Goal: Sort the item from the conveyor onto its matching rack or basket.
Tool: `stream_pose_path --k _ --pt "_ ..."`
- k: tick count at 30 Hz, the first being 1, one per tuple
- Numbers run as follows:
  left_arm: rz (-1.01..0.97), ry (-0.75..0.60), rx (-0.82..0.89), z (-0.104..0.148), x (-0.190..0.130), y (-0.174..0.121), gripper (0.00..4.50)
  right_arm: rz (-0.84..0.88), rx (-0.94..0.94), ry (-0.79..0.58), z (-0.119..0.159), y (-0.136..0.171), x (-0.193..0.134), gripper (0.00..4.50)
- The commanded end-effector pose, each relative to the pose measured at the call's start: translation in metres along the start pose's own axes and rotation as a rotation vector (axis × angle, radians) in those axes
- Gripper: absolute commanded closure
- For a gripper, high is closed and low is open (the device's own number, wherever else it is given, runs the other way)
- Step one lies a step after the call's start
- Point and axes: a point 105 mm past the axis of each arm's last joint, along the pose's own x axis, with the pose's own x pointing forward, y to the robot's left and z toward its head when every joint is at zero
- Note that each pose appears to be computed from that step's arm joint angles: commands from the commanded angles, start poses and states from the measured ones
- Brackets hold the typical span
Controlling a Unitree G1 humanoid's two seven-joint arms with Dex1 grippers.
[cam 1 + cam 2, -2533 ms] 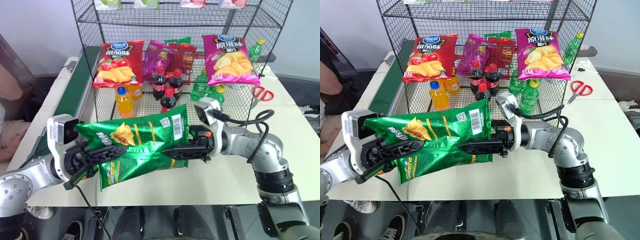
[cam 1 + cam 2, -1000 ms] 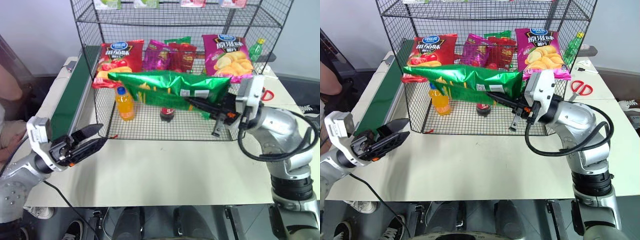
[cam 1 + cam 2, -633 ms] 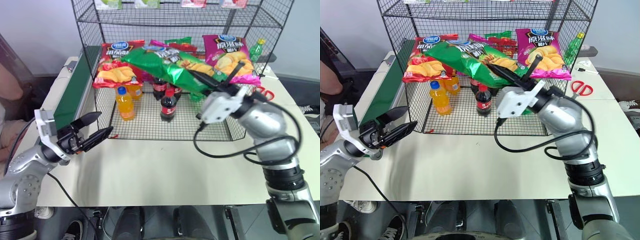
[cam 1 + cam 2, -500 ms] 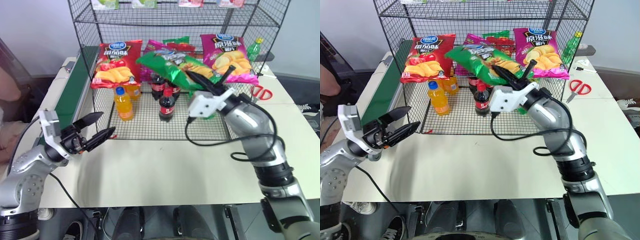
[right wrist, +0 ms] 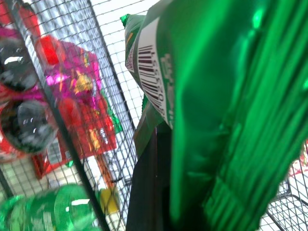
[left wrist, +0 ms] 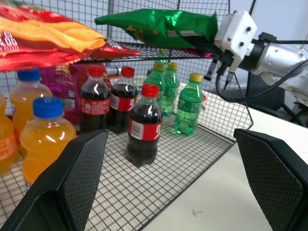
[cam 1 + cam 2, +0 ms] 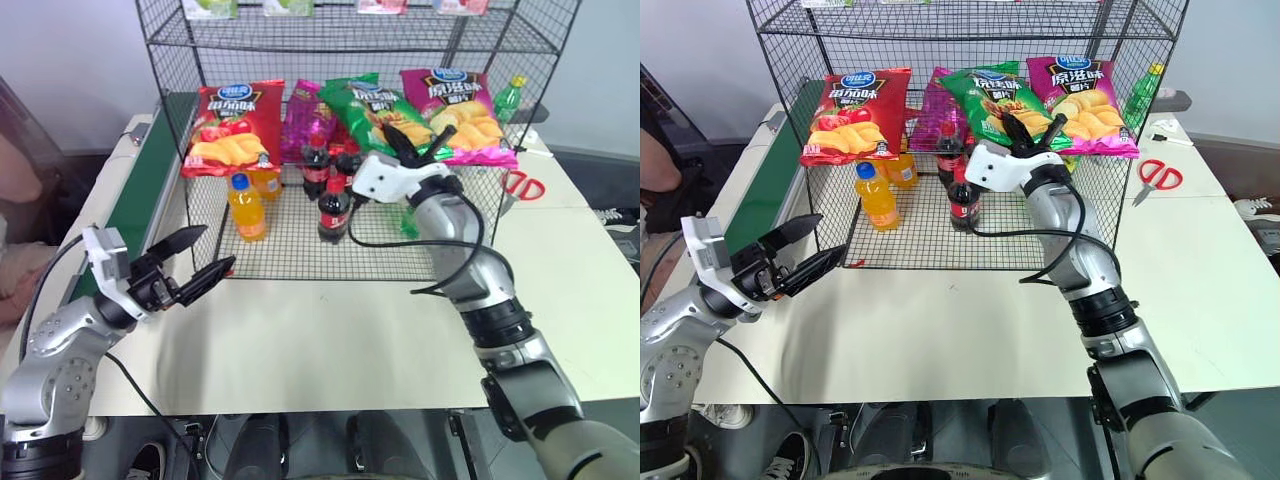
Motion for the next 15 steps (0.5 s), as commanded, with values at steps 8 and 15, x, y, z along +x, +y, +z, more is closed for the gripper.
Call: stream_pose_path --k 8,15 --pt "-0.011 -0.017 0.058 0.007 0.004 -0.007 0.00 -0.015 0.102 0.010 0.013 -0.001 0.015 3.94" --pt "-0.005 -0.019 0.040 0.004 0.003 -0.006 0.00 0.014 0.451 -0.139 0.051 -0.007 0.013 0.82"
